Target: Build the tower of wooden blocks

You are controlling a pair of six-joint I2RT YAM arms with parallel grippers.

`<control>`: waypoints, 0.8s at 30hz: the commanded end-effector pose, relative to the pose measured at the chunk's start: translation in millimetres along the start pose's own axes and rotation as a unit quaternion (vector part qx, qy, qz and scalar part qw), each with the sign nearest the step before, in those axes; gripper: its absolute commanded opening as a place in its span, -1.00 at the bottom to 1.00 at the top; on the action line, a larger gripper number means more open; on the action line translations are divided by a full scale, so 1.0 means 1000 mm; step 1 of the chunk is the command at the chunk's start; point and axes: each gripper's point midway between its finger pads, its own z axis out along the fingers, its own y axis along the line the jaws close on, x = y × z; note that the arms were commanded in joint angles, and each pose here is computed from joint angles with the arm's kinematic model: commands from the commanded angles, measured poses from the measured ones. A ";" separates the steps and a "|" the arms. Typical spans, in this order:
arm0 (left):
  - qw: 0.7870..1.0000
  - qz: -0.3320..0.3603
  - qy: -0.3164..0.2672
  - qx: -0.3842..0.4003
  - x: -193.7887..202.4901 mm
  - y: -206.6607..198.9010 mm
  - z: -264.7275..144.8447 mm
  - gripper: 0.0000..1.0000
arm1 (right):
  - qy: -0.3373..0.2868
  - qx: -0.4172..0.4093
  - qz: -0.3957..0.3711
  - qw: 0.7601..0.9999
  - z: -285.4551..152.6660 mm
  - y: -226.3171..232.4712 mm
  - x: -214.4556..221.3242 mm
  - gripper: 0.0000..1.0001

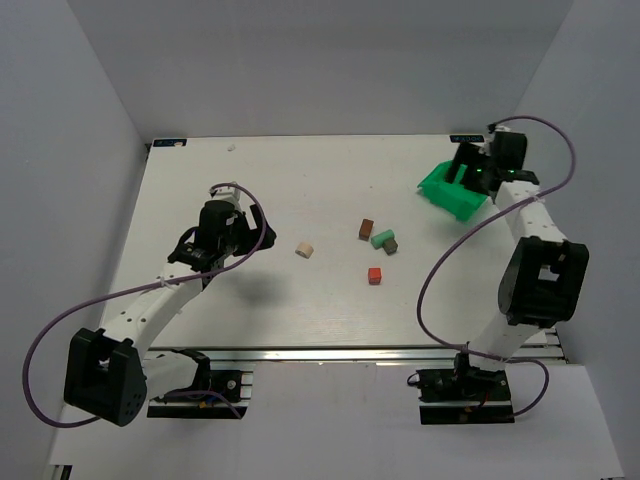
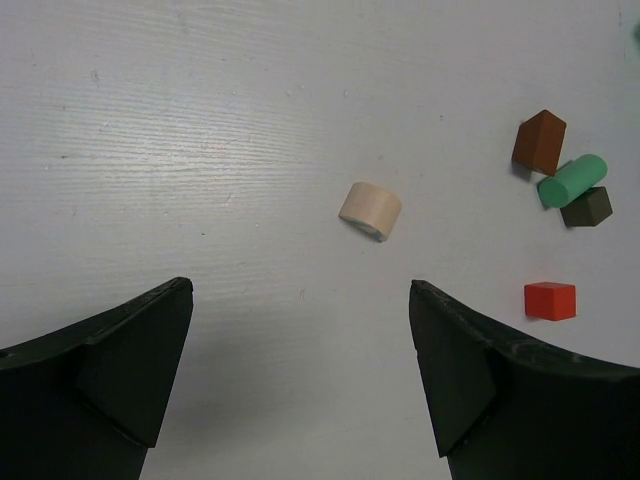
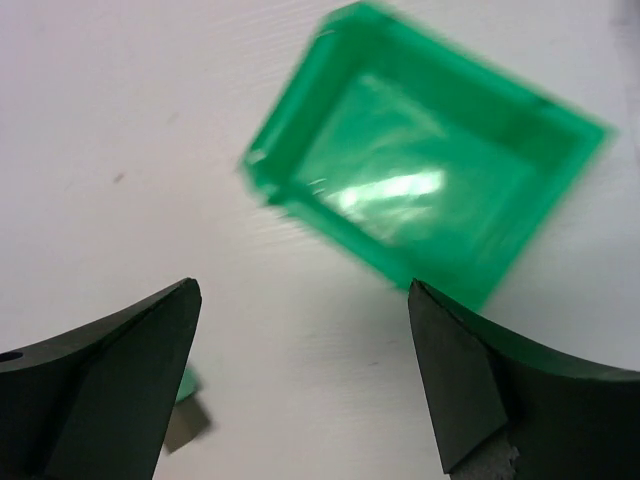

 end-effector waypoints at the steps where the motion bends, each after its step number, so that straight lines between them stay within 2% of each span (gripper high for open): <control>1: 1.000 -0.004 -0.020 0.016 -0.010 -0.008 -0.009 0.96 | 0.024 -0.036 -0.063 0.997 -0.012 0.066 0.038 0.79; 4: 1.000 -0.007 -0.025 0.003 -0.011 -0.003 -0.009 0.96 | 0.055 -0.089 -0.083 0.991 -0.011 0.130 0.086 0.77; 7: 1.000 -0.009 -0.025 -0.007 -0.011 0.001 -0.010 0.96 | 0.089 -0.102 -0.108 0.985 -0.006 0.173 0.124 0.76; 10: 1.000 -0.009 -0.026 -0.005 -0.010 0.001 -0.012 0.96 | 0.097 -0.078 -0.126 0.984 0.005 0.193 0.142 0.72; 15: 1.000 -0.009 -0.026 -0.005 -0.007 0.003 -0.012 0.96 | 0.123 -0.012 -0.132 0.984 0.021 0.195 0.165 0.66; 19: 1.000 -0.010 -0.023 -0.005 -0.004 0.004 -0.011 0.96 | 0.142 -0.016 -0.132 0.981 0.031 0.211 0.187 0.60; 24: 1.000 -0.009 -0.019 -0.003 0.000 0.004 -0.010 0.96 | 0.143 -0.021 -0.127 0.981 0.037 0.222 0.194 0.53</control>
